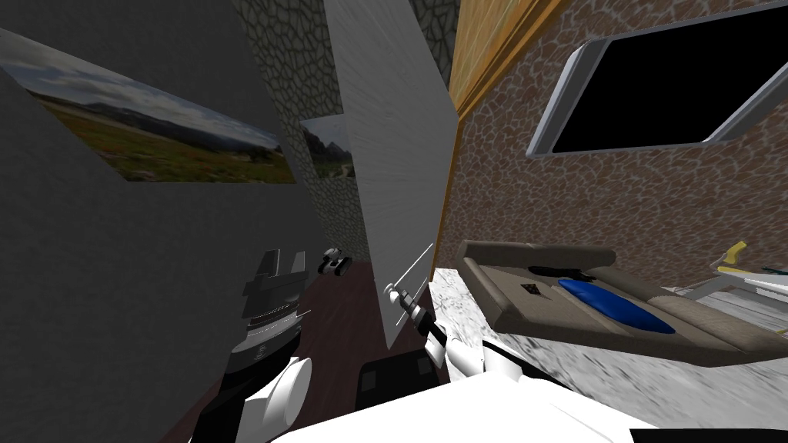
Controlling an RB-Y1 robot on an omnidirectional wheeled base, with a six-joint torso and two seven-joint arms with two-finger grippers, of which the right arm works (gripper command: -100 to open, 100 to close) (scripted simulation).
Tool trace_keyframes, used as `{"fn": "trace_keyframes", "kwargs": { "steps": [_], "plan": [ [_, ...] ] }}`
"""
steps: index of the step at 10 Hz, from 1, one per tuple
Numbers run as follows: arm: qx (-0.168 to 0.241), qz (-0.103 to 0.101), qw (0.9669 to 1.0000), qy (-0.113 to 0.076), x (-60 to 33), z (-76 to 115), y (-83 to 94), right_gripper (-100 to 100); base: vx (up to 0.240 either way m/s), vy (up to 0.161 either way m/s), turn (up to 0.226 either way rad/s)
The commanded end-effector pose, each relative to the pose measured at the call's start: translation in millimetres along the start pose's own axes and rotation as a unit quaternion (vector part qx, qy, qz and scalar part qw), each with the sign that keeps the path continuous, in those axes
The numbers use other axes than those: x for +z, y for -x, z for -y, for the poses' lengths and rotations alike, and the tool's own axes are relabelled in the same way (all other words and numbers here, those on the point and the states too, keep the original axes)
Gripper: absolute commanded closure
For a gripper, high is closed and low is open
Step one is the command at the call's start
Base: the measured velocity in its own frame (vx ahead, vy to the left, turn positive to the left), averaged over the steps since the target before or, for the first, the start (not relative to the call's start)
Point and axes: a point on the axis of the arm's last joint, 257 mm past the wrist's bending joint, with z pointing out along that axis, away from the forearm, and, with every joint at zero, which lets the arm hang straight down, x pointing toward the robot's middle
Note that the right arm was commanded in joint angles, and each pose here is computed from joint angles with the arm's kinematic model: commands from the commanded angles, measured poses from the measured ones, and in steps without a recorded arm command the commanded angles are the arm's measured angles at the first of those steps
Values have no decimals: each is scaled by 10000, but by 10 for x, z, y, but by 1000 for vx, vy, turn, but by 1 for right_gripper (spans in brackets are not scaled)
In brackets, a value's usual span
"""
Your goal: Push the door open
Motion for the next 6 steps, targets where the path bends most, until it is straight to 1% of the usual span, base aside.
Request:
{"fn": "trace_keyframes", "kwargs": {
  "steps": [1, 2, 3, 4, 5, 6],
  "plan": [
    [316, 18, 9995, 48, 41, -39, -18, 100, 40, 41, -47],
    [507, 35, 9987, 48, 53, -40, -35, 100, 54, 46, -85],
    [588, 35, 9982, 48, 53, -40, -35, 100, 46, 39, -22],
    [813, 52, 9967, 48, 66, -40, -52, 100, 49, 48, -24],
    [851, 52, 9963, 48, 66, -40, -52, 100, 36, 34, -17],
    [1086, 69, 9941, 48, 78, -40, -69, 100, 36, 31, -48]
  ]
}}
